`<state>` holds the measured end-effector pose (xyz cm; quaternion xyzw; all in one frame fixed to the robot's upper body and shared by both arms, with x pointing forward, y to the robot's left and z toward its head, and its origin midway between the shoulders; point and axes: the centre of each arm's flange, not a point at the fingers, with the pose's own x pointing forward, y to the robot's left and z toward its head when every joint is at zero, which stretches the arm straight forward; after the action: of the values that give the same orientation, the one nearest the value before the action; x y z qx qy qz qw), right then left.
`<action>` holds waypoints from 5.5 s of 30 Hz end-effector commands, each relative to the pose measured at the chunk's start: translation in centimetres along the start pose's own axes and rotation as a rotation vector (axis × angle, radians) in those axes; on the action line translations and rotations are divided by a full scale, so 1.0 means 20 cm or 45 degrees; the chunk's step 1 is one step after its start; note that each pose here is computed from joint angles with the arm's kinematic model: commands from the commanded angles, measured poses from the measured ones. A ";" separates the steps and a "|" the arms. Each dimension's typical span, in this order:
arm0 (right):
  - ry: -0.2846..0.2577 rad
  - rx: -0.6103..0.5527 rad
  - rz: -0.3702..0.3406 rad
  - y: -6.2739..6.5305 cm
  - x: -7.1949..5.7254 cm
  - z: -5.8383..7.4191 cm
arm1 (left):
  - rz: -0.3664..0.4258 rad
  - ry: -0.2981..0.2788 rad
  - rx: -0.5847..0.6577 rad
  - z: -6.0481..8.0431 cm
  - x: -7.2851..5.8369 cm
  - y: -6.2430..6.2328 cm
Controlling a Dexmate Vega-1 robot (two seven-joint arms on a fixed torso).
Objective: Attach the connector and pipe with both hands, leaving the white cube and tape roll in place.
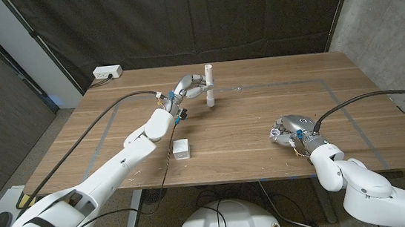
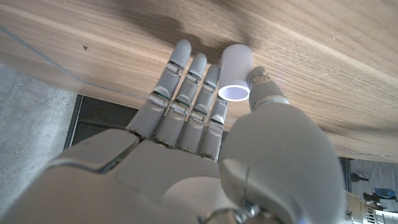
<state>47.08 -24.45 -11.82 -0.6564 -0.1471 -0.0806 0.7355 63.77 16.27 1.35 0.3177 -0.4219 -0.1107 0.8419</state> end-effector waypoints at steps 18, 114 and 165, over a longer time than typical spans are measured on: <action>-0.119 0.164 -0.237 -0.39 0.10 0.01 | -0.115 -0.065 0.228 0.06 -0.02 0.03; -0.464 0.677 -0.492 -0.68 0.38 0.29 | -0.333 -0.210 0.811 0.50 0.17 -0.04; -0.439 0.640 -0.447 -0.65 0.38 0.31 | -0.324 -0.192 0.776 0.47 0.14 0.00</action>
<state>49.21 -19.62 3.67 -0.4200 -0.4012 -0.0559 0.8121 58.43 10.72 7.02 0.5995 -0.4487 -0.1114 0.6533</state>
